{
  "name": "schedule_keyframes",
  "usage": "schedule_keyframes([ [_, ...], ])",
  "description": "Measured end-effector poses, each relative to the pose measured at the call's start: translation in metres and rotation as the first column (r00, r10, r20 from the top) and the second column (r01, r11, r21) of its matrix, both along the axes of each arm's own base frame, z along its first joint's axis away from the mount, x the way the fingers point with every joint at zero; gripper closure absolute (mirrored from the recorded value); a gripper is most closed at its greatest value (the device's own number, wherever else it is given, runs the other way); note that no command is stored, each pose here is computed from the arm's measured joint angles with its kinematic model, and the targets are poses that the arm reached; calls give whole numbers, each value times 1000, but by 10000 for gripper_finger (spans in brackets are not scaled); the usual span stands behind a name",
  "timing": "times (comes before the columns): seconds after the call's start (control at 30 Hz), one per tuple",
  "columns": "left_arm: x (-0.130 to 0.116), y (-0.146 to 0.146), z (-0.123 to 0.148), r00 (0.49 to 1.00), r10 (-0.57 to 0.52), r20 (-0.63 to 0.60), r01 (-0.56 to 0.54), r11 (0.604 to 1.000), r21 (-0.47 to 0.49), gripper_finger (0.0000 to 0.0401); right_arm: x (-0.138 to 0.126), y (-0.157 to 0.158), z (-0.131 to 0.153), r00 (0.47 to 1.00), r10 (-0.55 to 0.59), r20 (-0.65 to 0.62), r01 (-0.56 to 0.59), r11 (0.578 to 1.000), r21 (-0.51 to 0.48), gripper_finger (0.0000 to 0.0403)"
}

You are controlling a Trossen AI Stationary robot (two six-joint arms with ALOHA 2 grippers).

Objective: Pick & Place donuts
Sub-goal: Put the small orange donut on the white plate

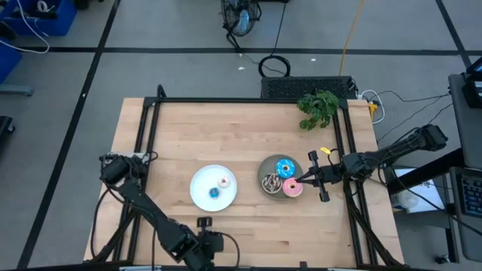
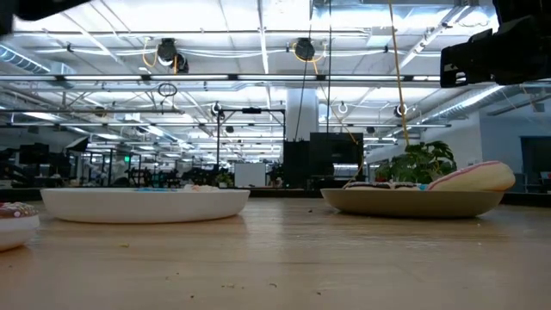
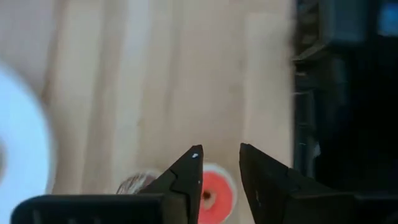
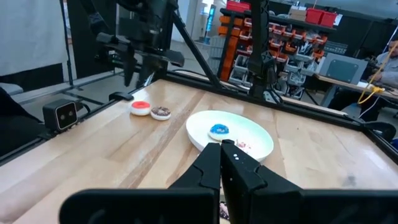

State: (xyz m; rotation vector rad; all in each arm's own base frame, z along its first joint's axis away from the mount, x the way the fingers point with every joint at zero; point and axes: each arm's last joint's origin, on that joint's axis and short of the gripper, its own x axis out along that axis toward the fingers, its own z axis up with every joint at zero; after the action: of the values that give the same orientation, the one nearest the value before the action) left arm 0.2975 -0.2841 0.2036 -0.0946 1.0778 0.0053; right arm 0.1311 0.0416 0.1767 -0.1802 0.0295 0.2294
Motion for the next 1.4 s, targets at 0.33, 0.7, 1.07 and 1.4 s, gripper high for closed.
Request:
schedule_keyframes([
  [0.33, -14, -9, -5, 995, 89, -50, -91, 995, -38, 212, 0, 0, 0, 1000, 0, 0, 0, 1000, 1, 403],
  [0.7, -15, -19, -26, 991, 74, -115, -80, 995, -52, 212, 0, 0, 0, 1000, -3, 0, 3, 1000, 1, 403],
  [1.07, -12, -24, -54, 979, 63, -193, -71, 997, -36, 226, 0, 0, 0, 1000, -4, -1, 4, 1000, 1, 403],
  [1.4, -10, -20, -55, 974, 31, -224, -39, 999, -31, 226, 0, 0, 0, 1000, -4, -1, 4, 1000, 1, 403],
])
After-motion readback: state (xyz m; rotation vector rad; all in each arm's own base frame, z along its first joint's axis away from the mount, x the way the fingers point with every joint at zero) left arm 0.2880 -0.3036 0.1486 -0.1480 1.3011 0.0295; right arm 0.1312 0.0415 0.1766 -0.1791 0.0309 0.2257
